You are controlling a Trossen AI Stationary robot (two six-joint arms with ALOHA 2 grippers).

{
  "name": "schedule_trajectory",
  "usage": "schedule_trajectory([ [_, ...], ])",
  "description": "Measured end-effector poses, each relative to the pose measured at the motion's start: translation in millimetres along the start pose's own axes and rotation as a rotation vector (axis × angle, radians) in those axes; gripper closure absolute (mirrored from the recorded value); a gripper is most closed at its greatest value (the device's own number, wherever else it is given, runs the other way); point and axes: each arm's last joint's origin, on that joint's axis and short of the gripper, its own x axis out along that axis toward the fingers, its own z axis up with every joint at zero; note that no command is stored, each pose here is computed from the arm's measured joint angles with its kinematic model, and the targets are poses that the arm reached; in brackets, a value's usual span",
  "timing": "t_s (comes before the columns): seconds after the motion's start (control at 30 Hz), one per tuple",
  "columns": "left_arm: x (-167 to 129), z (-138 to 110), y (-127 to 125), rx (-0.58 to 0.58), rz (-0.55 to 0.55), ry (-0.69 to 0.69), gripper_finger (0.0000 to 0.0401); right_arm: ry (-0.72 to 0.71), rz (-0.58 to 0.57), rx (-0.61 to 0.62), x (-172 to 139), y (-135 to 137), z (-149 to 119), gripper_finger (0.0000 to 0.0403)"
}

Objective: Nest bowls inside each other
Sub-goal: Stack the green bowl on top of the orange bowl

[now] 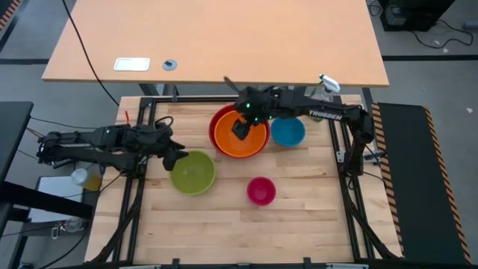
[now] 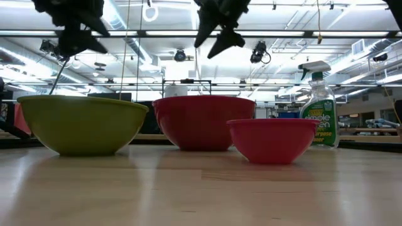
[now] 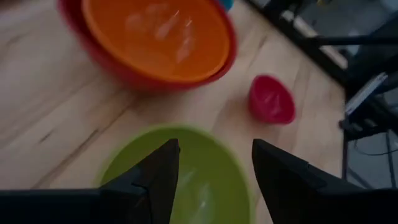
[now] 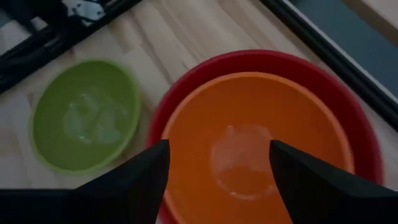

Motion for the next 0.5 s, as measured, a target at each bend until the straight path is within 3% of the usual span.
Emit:
schedule_trajectory([
  [0.23, 6.2, -7.7, 18.7, -0.062, 0.163, 0.160, 0.0196, -0.005, 0.059, -0.044, -3.7, 34.9, -13.7, 0.0138],
  [0.5, 37.5, -4.4, 41.6, -0.051, 0.318, 0.396, 0.0196, 0.016, 0.099, -0.056, -8.0, 51.7, -23.4, 0.0145],
])
